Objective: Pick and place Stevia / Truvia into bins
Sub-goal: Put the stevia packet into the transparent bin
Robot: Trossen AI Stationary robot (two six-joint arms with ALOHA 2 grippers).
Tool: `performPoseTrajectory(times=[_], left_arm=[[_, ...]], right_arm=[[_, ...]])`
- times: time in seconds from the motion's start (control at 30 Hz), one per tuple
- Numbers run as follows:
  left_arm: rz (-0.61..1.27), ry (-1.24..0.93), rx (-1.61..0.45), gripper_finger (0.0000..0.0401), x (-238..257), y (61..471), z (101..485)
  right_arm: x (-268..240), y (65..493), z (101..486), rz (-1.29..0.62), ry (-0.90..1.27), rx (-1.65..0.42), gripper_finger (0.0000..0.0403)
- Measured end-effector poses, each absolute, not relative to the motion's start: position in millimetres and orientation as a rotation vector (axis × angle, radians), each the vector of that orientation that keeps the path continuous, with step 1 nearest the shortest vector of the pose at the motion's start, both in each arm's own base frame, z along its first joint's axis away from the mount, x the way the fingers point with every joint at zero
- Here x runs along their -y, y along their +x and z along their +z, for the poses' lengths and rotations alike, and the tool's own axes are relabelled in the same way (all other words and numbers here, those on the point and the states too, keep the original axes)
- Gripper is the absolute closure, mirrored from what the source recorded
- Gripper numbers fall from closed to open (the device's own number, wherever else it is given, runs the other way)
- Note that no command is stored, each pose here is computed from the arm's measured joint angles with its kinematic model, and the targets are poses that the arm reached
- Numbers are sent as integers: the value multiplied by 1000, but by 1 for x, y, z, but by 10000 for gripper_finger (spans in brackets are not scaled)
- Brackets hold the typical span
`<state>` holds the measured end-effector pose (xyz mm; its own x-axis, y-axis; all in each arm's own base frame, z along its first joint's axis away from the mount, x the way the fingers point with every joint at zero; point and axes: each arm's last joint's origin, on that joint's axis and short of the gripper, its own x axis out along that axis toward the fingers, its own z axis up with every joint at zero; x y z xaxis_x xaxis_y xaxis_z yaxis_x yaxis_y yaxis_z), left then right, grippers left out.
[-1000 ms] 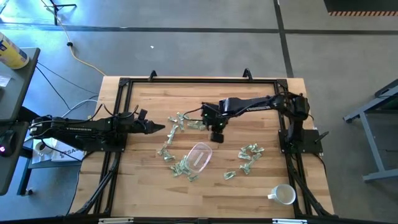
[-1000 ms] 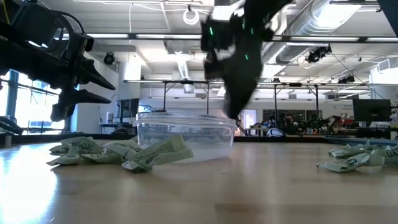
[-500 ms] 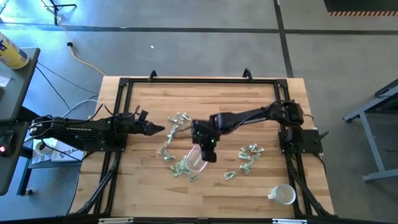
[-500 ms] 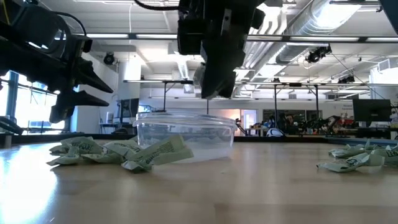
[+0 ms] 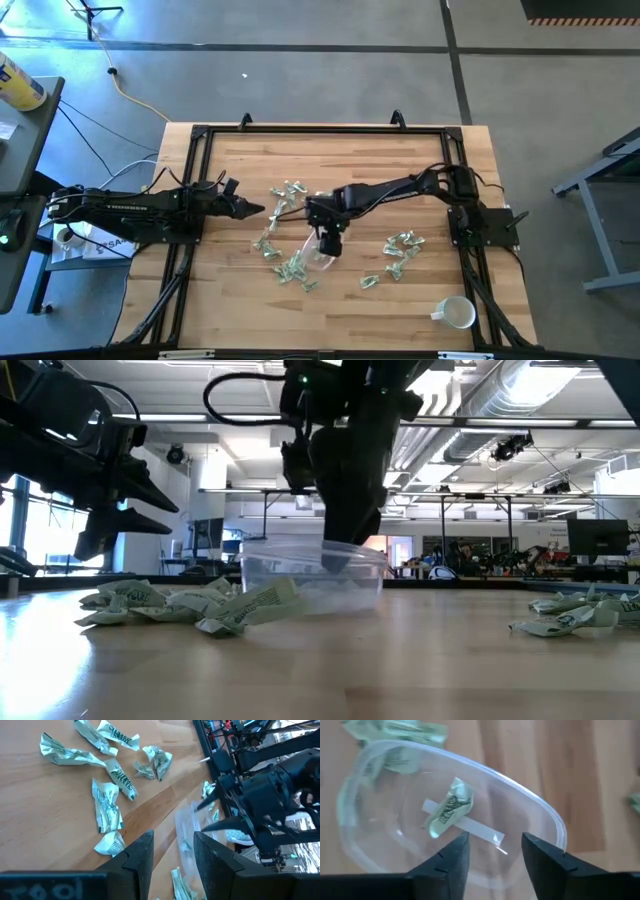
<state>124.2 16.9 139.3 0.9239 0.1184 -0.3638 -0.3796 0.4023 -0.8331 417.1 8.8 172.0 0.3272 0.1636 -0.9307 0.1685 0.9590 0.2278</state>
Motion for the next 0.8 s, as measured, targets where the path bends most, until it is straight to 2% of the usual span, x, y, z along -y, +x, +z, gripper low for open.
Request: performPoseTrajectory(times=[0.2,0.3,0.53,0.67,0.8], left_arm=[[348,-1109,-246,229,-18,124,139],[357,-1107,-240,229,-18,124,139],[354,-1108,-240,229,-18,124,139],[352,-1104,-242,229,-18,124,139],[347,-1071,-248,229,-18,124,139]], right_arm=[[2,408,170,-119,248,-1328,233],[2,404,173,-101,209,-1356,242],[-10,391,222,-38,49,-1232,253],[-18,363,240,-22,-86,-1377,246],[-39,335,235,24,-63,-1465,234]])
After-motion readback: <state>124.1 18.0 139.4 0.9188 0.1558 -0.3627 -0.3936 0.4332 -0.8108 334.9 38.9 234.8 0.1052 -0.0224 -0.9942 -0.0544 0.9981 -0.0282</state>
